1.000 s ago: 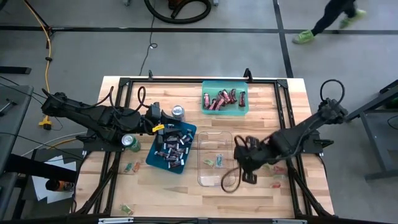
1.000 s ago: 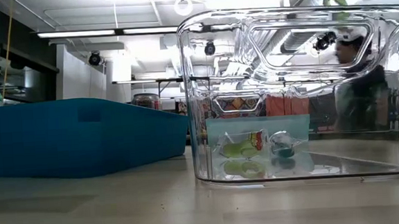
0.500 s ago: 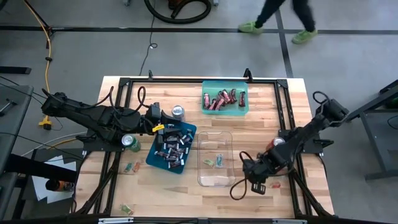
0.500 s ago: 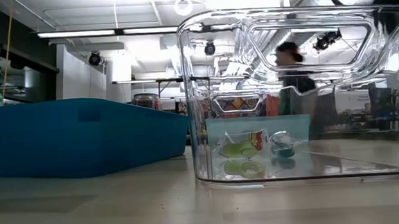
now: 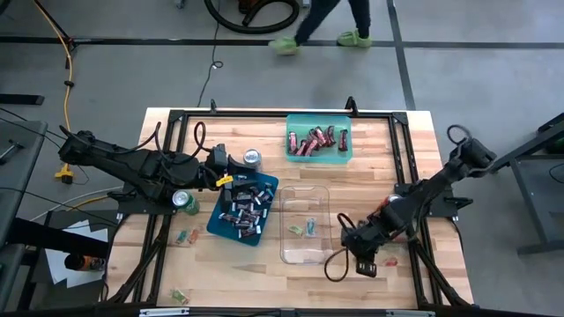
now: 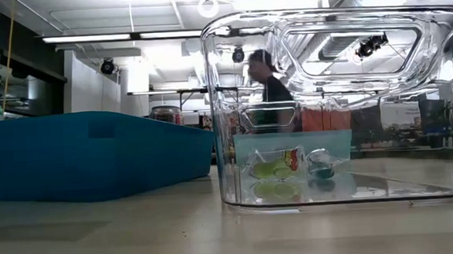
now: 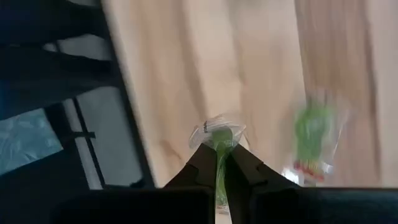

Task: Sort candy
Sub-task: Put the green candy into the transparent bin

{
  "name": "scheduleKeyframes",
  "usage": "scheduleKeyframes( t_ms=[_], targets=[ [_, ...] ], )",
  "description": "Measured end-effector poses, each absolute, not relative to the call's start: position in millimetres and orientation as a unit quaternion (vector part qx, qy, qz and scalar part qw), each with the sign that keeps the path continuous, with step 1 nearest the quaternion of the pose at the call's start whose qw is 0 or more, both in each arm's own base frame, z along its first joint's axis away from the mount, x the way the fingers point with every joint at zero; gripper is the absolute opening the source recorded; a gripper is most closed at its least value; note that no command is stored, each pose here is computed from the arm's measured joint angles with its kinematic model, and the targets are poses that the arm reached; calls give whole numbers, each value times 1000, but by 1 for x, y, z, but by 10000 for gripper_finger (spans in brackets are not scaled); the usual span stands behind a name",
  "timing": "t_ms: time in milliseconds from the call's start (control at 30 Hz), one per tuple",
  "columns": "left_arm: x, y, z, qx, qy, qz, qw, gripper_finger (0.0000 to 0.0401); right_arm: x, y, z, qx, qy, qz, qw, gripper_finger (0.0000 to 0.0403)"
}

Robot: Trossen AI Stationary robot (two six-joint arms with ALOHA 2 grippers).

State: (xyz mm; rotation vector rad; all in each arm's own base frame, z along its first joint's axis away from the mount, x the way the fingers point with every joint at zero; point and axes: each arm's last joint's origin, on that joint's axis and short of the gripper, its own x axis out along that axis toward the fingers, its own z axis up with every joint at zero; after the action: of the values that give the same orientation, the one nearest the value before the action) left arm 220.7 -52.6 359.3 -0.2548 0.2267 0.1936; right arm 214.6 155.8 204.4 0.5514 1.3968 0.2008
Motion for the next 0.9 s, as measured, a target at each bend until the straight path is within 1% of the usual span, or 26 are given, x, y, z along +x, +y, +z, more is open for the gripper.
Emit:
scheduleKeyframes(
  t_ms=[67, 133, 200, 267, 367, 467, 567, 633, 700, 800, 900],
  targets=[
    [221, -53, 359, -127, 113, 97, 981, 177, 223, 151, 232, 233, 603, 113, 755, 7],
    [221, -52, 359, -126, 111, 100, 981, 177, 230, 143, 263, 203, 559, 121, 795, 5],
    [221, -52, 359, -125, 110, 107, 980, 177, 238, 132, 292, 166, 500, 118, 842, 3],
    [221, -51, 360, -124, 108, 113, 980, 177, 247, 121, 315, 128, 447, 108, 879, 3],
    [221, -51, 360, -124, 107, 115, 980, 177, 260, 106, 336, 97, 405, 98, 904, 2],
    [221, -51, 360, -124, 107, 115, 980, 177, 271, 94, 344, 84, 392, 88, 912, 1],
    [221, -51, 360, -125, 106, 115, 980, 177, 289, 84, 363, 58, 360, 90, 927, 1],
    [221, -51, 360, -125, 104, 115, 980, 177, 304, 76, 369, 29, 366, 91, 926, 1],
    [221, -51, 360, -125, 105, 115, 980, 177, 321, 71, 366, -6, 405, 90, 910, 1],
    [221, -51, 360, -125, 105, 115, 980, 177, 345, 65, 351, -55, 475, 97, 873, 0],
    [221, -51, 360, -125, 105, 115, 980, 177, 367, 65, 325, -80, 534, 104, 835, 0]
  ],
)
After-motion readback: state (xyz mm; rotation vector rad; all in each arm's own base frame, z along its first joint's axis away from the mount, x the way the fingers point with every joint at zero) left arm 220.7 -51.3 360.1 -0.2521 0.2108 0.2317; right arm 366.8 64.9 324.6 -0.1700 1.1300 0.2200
